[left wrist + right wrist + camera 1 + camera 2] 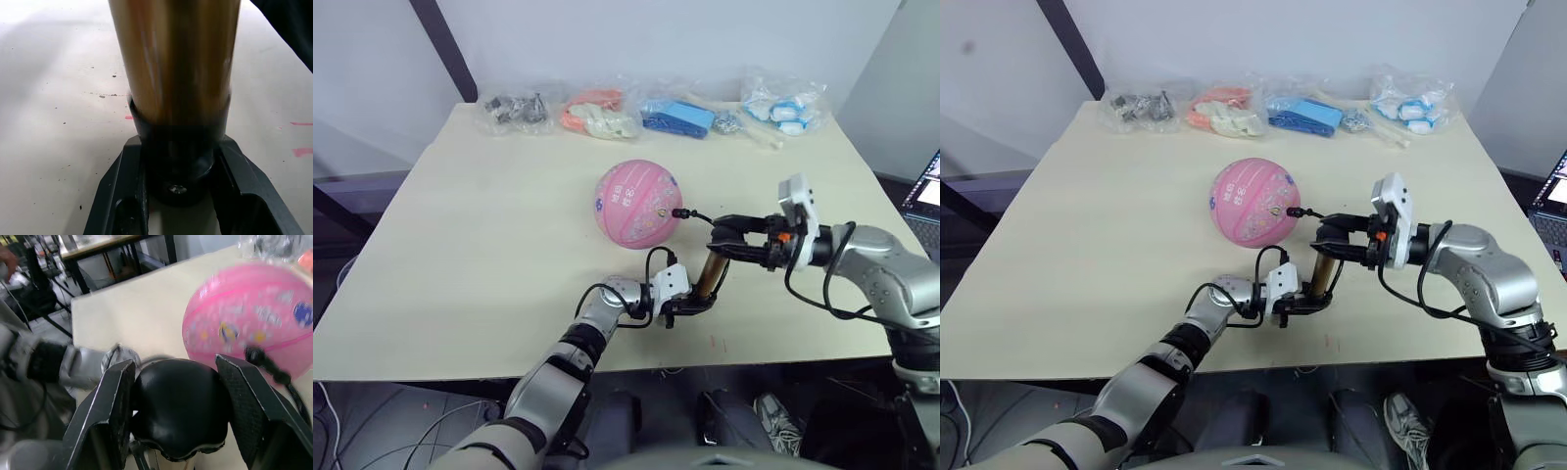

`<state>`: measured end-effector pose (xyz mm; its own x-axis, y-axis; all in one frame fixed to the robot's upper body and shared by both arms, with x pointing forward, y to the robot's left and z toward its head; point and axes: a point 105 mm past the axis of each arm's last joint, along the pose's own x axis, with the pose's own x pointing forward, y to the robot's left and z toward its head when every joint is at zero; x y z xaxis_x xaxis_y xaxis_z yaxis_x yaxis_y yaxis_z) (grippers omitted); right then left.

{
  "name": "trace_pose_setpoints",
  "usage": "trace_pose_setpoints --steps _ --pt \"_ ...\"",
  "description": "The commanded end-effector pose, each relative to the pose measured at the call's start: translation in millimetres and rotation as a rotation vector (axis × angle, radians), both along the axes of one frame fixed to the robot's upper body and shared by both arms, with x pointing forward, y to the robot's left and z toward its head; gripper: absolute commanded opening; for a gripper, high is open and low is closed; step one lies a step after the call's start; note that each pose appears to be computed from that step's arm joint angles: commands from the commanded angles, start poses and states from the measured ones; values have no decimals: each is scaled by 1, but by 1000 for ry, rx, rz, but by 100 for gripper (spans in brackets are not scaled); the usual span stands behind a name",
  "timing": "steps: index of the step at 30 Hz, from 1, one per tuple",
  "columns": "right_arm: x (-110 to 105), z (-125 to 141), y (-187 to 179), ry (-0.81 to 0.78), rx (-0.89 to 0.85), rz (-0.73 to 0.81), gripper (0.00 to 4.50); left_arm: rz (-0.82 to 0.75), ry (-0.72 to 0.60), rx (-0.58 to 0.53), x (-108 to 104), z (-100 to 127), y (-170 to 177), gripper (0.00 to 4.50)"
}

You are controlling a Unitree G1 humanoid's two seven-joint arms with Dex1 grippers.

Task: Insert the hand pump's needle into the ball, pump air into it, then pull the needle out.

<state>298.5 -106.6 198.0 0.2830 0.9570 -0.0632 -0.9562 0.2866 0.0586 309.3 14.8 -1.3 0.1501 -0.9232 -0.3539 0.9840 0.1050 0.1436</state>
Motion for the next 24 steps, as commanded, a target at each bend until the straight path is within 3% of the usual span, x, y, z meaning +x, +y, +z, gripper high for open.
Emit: trace_pose_setpoints --steps 1,8,16,21,24 --pt "-7 57 -9 -106 103 29 209 53 172 176 -22 -53 37 112" --pt "-5 95 -19 -158 129 22 209 48 171 168 -21 -51 32 112" --pt "-4 112 -25 -202 130 0 209 53 177 167 -23 -53 33 112" --pt "-4 107 -20 -199 133 6 209 53 175 173 -23 -54 34 112" --pt "-5 86 -13 -155 103 21 209 52 172 172 -22 -53 33 112"
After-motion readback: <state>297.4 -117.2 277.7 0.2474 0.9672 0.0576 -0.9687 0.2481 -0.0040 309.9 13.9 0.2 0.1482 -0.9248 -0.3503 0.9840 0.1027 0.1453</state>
